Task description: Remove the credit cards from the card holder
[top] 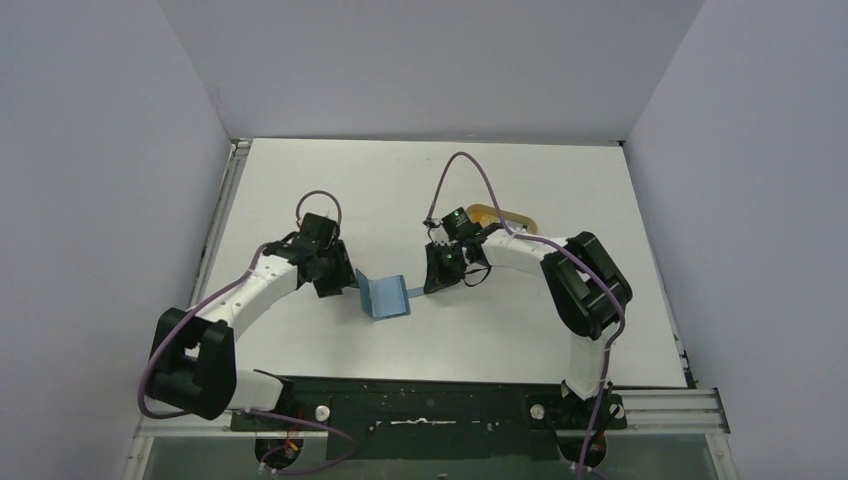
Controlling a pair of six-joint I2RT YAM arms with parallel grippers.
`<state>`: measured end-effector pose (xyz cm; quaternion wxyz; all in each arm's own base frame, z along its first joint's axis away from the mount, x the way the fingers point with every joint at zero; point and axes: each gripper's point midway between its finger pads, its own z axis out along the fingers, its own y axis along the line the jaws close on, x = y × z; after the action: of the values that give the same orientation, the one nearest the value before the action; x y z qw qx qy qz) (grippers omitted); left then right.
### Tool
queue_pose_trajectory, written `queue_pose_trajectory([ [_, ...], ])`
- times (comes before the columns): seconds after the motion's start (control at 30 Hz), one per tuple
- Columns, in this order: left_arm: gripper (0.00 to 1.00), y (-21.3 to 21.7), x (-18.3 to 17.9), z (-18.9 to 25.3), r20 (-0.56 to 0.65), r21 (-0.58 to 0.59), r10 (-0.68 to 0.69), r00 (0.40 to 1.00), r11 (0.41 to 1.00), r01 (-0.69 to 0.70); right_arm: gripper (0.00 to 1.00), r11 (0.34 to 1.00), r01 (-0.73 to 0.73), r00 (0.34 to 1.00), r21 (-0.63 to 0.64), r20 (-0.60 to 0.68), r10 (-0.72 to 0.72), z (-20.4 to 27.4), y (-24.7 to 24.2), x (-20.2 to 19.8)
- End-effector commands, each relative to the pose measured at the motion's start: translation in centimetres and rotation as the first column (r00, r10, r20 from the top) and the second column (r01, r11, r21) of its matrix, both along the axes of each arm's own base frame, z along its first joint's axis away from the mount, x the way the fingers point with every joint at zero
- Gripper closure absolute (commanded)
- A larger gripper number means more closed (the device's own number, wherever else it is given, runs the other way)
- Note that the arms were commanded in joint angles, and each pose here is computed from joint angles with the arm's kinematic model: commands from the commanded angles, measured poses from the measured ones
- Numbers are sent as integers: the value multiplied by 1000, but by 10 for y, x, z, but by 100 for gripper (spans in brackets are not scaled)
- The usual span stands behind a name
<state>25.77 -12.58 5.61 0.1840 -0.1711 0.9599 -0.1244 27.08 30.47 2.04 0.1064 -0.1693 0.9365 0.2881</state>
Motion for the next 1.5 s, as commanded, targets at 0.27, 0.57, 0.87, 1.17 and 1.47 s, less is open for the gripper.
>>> queue_pose_trajectory([
  [0.27, 60, -46, 24, 22, 101, -80, -45, 994, 995, 53, 100, 999, -11, 998, 53, 60, 8, 23, 5, 9],
  [0.57, 60, -78, 40, 17, 108, -76, -100, 989, 991, 109, 100, 999, -17, 999, 45, 49, 15, 21, 3, 8],
  [0.87, 60, -76, 51, -12, 64, -18, -117, 991, 993, 118, 100, 999, -24, 998, 43, 55, 22, 27, 3, 8],
  [1.17, 61, -71, 54, -33, 37, -12, -114, 993, 993, 115, 100, 998, -44, 996, 41, 75, 41, 45, 10, 8],
  [1.47, 62, -73, 48, -47, 17, -24, -112, 994, 993, 113, 100, 995, -75, 992, 60, 103, 68, 71, 37, 3],
])
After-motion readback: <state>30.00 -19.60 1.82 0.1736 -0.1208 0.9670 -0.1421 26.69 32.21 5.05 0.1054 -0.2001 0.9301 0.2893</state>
